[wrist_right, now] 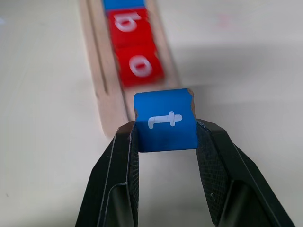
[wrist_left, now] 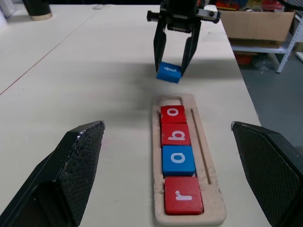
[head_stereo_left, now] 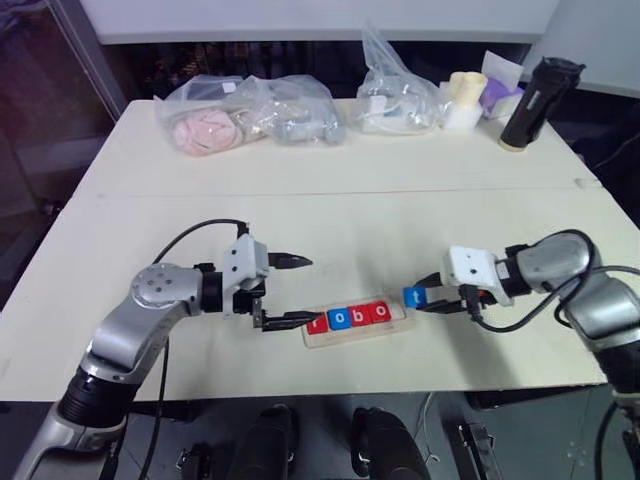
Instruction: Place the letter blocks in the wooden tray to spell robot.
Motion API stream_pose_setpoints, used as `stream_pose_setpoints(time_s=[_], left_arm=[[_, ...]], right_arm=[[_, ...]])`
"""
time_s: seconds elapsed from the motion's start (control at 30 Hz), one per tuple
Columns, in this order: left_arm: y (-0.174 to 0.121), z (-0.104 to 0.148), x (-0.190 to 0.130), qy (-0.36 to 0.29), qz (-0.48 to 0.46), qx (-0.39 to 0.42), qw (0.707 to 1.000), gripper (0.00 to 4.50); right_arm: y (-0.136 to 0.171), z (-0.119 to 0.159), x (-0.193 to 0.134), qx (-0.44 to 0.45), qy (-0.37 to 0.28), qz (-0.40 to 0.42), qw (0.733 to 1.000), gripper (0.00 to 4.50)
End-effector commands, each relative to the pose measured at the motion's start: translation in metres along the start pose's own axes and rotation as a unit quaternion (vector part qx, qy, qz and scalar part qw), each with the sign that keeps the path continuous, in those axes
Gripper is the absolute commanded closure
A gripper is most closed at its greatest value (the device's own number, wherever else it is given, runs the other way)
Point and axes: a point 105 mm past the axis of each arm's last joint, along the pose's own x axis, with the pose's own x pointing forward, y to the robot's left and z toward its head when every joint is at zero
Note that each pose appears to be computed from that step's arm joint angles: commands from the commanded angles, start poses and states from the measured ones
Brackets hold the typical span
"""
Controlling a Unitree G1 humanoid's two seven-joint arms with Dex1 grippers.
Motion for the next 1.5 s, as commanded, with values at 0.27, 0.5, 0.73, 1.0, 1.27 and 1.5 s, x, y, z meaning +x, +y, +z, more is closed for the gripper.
stream_pose_setpoints(time_s=[0.27,0.5,0.73,1.0,1.27,1.5], left_arm=[[-0.001,0.01,-0.005,-0.007,0.018,0.019,1.0,0.0],[-0.001,0.01,-0.005,-0.009,0.023,0.017,1.0,0.0],[-0.002,0.01,-0.004,-0.01,0.026,0.014,1.0,0.0],[-0.003,0.01,-0.003,-0.011,0.028,0.012,0.999,0.0],[-0.003,0.01,-0.004,-0.01,0.029,0.012,0.999,0.0],[-0.002,0.01,-0.003,-0.011,0.027,0.012,1.0,0.0]], right_arm=[[-0.007,0.003,0.009,-0.022,0.004,0.016,1.0,3.39],[-0.006,0.004,0.013,-0.028,0.009,0.035,0.999,3.39],[-0.007,0.006,0.016,-0.032,0.007,0.04,0.999,3.39],[-0.008,0.01,0.021,-0.036,0.003,0.043,0.998,3.39],[-0.007,0.007,0.02,-0.033,0.008,0.044,0.998,3.39],[-0.007,0.009,0.021,-0.028,0.004,0.046,0.999,3.39]])
